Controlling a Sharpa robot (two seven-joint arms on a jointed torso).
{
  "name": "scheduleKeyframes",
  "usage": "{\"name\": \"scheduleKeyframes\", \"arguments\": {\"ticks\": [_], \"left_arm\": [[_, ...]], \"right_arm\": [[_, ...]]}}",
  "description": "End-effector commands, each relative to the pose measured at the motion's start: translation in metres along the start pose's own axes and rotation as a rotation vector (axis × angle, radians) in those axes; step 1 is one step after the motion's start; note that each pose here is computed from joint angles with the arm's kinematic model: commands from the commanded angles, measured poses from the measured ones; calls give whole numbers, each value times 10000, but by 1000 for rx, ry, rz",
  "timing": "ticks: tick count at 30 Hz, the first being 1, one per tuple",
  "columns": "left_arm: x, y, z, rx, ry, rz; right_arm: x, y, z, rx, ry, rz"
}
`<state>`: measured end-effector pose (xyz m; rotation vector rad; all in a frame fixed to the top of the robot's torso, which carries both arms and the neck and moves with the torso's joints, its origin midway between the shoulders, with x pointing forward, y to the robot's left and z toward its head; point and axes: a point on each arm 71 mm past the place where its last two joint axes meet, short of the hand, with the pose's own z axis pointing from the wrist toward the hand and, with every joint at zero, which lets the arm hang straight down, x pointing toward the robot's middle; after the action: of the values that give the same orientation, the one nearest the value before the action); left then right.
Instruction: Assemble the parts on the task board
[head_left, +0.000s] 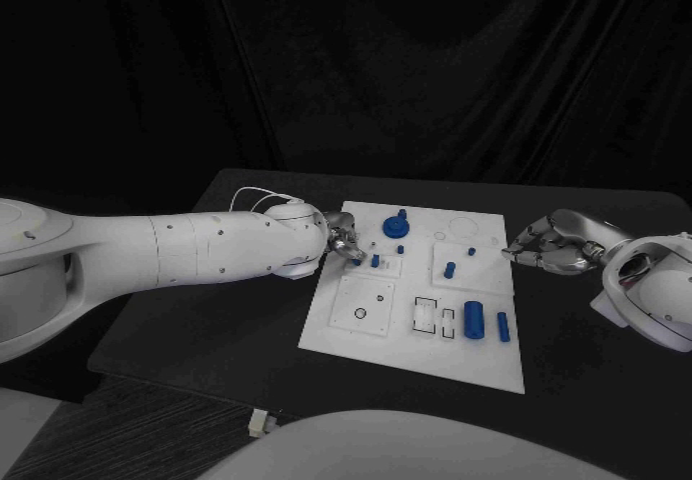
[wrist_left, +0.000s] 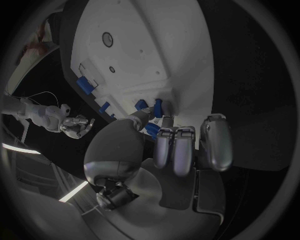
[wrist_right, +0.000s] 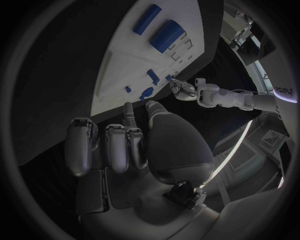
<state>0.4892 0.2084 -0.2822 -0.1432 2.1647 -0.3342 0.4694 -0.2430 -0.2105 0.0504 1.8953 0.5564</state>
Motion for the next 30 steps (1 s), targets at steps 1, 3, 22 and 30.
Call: {"name": "scheduleKeyframes", "arguments": {"ticks": [1,3,22,30], "left_arm": [[52,-4,10,2,33,13],[54,2,13,-2,37,15],[98,32,30,-37,91,40],[107,35,36,-42,100,44]], "right_arm": [[3,-20,-5,20,-6,1],[4,-22,-5,21,-5,1],[9,-26,-5,24,0,0],[12,-24,-2,23,2,-1]]}}
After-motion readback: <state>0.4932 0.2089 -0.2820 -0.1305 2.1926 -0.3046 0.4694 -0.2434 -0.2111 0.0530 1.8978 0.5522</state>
